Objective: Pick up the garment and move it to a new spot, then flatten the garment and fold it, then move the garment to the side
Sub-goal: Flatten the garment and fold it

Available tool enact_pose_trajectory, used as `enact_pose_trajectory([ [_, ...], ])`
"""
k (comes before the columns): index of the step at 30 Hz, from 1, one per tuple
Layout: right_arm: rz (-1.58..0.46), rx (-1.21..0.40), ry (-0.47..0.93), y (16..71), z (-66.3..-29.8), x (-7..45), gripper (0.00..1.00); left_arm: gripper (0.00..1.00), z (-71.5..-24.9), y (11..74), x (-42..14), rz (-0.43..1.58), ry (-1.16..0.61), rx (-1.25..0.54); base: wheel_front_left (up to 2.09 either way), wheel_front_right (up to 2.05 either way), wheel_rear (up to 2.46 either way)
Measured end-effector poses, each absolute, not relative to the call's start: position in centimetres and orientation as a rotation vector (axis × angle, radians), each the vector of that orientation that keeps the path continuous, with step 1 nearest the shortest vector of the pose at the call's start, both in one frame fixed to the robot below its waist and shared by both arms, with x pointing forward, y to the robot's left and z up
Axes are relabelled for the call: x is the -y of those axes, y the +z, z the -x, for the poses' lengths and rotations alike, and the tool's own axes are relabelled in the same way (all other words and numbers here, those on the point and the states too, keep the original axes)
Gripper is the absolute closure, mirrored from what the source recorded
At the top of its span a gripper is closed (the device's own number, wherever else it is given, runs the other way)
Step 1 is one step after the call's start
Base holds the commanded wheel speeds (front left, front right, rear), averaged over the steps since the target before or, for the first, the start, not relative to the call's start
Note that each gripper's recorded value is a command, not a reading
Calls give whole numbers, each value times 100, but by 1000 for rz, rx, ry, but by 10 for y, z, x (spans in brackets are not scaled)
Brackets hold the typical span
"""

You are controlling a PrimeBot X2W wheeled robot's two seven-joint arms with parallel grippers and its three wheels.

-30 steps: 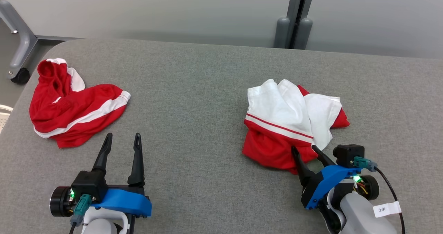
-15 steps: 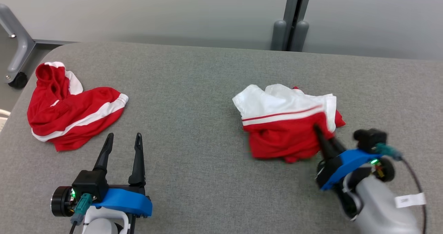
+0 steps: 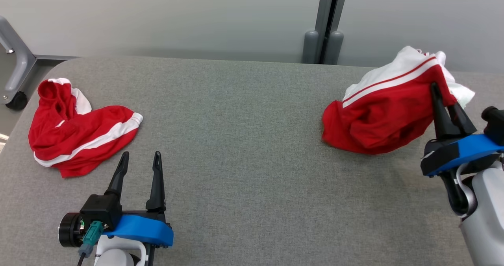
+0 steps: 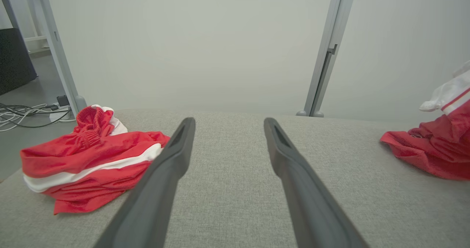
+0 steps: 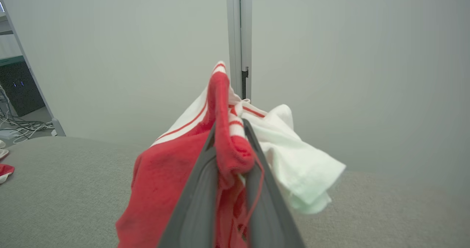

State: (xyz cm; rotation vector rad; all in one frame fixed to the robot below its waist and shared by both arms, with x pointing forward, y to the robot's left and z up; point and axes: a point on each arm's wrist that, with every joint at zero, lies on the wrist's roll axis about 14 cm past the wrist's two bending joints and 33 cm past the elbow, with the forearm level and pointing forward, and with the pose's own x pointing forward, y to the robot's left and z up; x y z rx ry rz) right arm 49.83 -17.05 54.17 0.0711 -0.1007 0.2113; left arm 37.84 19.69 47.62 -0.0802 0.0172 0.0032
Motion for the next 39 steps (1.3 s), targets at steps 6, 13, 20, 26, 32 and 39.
enact_pose_trajectory([
  [6,-60,141,334,554,-493,122,100,0,-375,478,-198,100,11,-10,0,0,0],
  [13,-69,53,594,526,-461,15,100,0,-368,477,-202,116,30,-15,0,0,0],
  [20,-60,-67,840,487,-410,-70,100,0,-361,473,-212,121,65,-26,0,0,0],
  [26,-53,-164,966,458,-374,-101,100,0,-358,470,-216,124,83,-35,0,0,0],
  [32,-88,-196,1024,453,-351,-111,0,0,-361,468,-212,130,75,-42,0,0,0],
  [39,-124,-106,897,479,-378,-84,0,0,-369,470,-199,133,38,-33,0,0,0],
])
